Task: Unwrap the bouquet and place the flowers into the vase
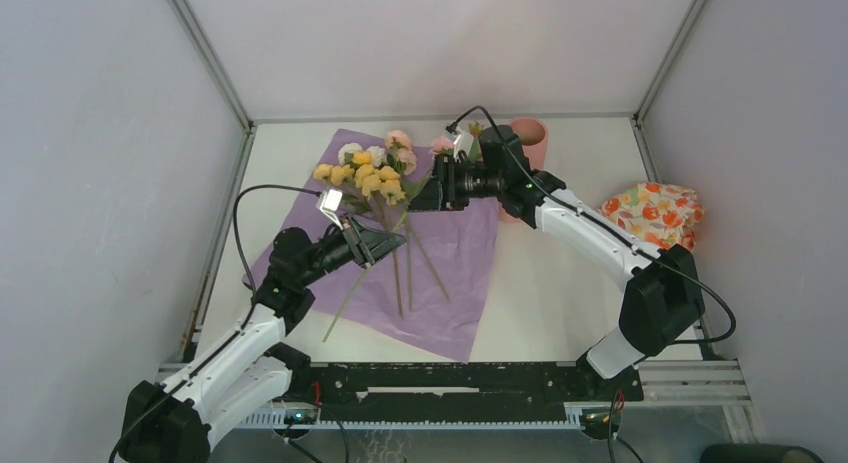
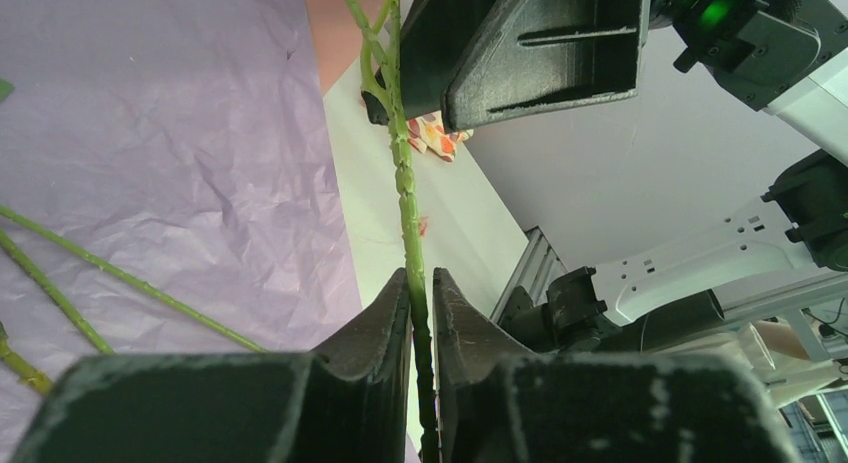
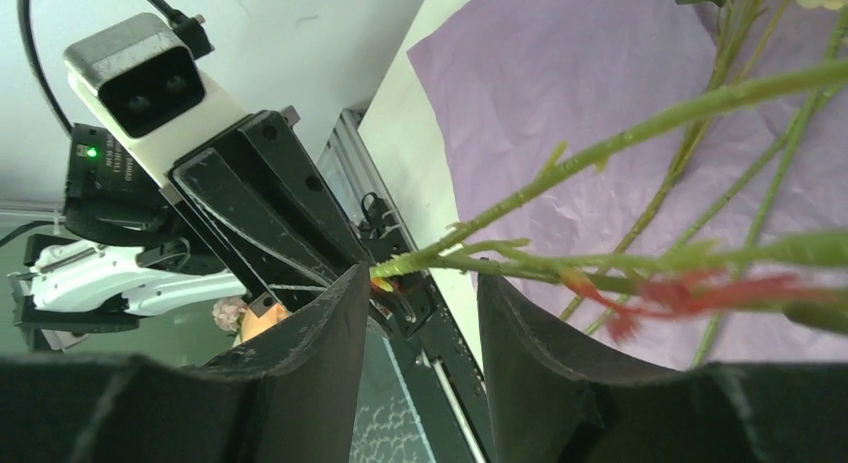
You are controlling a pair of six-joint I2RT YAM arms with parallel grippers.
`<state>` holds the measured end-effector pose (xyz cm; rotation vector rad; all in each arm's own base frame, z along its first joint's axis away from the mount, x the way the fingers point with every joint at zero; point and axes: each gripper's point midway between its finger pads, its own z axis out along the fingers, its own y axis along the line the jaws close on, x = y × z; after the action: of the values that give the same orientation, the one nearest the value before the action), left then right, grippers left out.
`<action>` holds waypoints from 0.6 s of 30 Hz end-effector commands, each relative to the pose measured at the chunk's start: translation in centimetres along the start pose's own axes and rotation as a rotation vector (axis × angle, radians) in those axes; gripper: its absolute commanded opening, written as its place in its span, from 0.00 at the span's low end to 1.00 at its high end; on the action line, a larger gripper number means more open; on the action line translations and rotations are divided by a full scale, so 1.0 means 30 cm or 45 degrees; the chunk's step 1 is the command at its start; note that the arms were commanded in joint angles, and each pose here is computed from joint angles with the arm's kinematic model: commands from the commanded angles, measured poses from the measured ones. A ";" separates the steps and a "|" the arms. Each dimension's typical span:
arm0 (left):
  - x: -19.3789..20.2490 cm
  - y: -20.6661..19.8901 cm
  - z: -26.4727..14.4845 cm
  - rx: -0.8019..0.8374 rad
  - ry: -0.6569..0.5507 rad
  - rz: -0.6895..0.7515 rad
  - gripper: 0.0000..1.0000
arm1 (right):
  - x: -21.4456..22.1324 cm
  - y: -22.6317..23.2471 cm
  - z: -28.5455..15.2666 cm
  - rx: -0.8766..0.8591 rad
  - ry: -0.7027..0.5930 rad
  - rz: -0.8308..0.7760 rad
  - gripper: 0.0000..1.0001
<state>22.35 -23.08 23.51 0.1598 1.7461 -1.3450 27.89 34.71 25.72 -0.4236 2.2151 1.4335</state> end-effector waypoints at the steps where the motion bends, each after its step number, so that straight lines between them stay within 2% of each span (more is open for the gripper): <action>1: 0.008 -0.035 -0.006 0.075 -0.006 0.030 0.18 | -0.091 0.104 -0.003 -0.142 -0.086 -0.056 0.52; 8: 0.014 -0.072 -0.011 0.135 -0.017 0.024 0.18 | -0.103 0.091 0.040 -0.171 -0.089 -0.013 0.44; 14: 0.022 -0.114 -0.011 0.200 0.000 0.043 0.19 | -0.120 0.085 0.069 -0.201 -0.105 0.002 0.27; 18: 0.037 -0.151 -0.001 0.254 0.026 0.055 0.20 | -0.119 0.073 0.089 -0.210 -0.098 0.027 0.27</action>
<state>21.21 -23.88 23.36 0.1801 1.7297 -1.3941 29.15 37.02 25.92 -0.3722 2.1736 1.5949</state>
